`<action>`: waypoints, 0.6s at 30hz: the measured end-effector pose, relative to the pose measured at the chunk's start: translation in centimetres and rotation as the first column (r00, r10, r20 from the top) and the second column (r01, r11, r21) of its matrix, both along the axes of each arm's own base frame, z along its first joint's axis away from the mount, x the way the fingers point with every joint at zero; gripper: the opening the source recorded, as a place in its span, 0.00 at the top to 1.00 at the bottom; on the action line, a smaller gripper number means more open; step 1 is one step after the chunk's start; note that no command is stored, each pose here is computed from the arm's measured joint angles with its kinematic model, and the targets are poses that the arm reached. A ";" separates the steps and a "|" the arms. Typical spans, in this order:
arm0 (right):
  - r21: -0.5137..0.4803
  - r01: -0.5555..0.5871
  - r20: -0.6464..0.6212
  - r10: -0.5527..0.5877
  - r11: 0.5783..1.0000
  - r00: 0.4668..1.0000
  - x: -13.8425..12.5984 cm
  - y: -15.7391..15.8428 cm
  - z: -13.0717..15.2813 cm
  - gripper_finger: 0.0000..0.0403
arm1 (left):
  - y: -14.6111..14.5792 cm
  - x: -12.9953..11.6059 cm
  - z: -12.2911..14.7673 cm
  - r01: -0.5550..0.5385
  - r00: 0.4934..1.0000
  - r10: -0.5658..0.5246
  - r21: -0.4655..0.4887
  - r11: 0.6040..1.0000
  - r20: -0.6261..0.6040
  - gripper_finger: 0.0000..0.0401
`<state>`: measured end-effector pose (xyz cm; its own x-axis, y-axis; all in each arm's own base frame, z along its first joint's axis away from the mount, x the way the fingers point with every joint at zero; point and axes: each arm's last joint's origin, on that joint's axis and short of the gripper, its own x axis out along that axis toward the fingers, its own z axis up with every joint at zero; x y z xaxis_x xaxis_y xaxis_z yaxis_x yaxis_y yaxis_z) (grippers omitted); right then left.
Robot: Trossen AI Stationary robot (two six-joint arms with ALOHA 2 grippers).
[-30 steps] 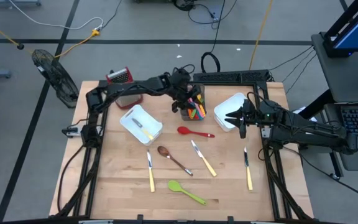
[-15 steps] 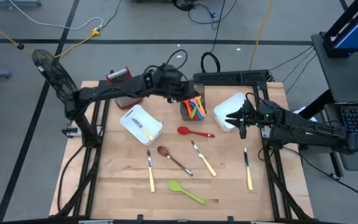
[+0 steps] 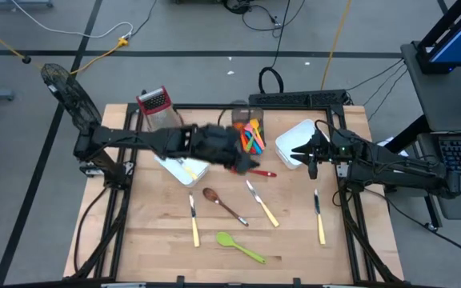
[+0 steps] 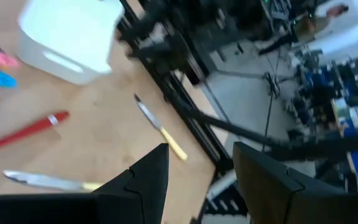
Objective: Pick & Place Kitchen Items
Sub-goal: Put the yellow table knife into the left white bin
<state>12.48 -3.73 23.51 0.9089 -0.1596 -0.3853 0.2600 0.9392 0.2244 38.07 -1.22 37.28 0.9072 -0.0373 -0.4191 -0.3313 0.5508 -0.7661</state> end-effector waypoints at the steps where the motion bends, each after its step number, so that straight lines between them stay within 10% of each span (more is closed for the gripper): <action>1: 0.000 0.000 0.001 0.000 1.000 1.000 0.0 0.0 0.0 0.74 | -0.8 0.0 0.0 0.010 1.000 -0.010 0.005 1.000 -0.001 0.54; 18: 0.000 0.000 0.001 0.000 1.000 1.000 0.0 0.0 0.0 0.74 | -8.9 -1.8 -0.6 -0.102 0.994 0.101 -0.015 0.995 -0.049 0.54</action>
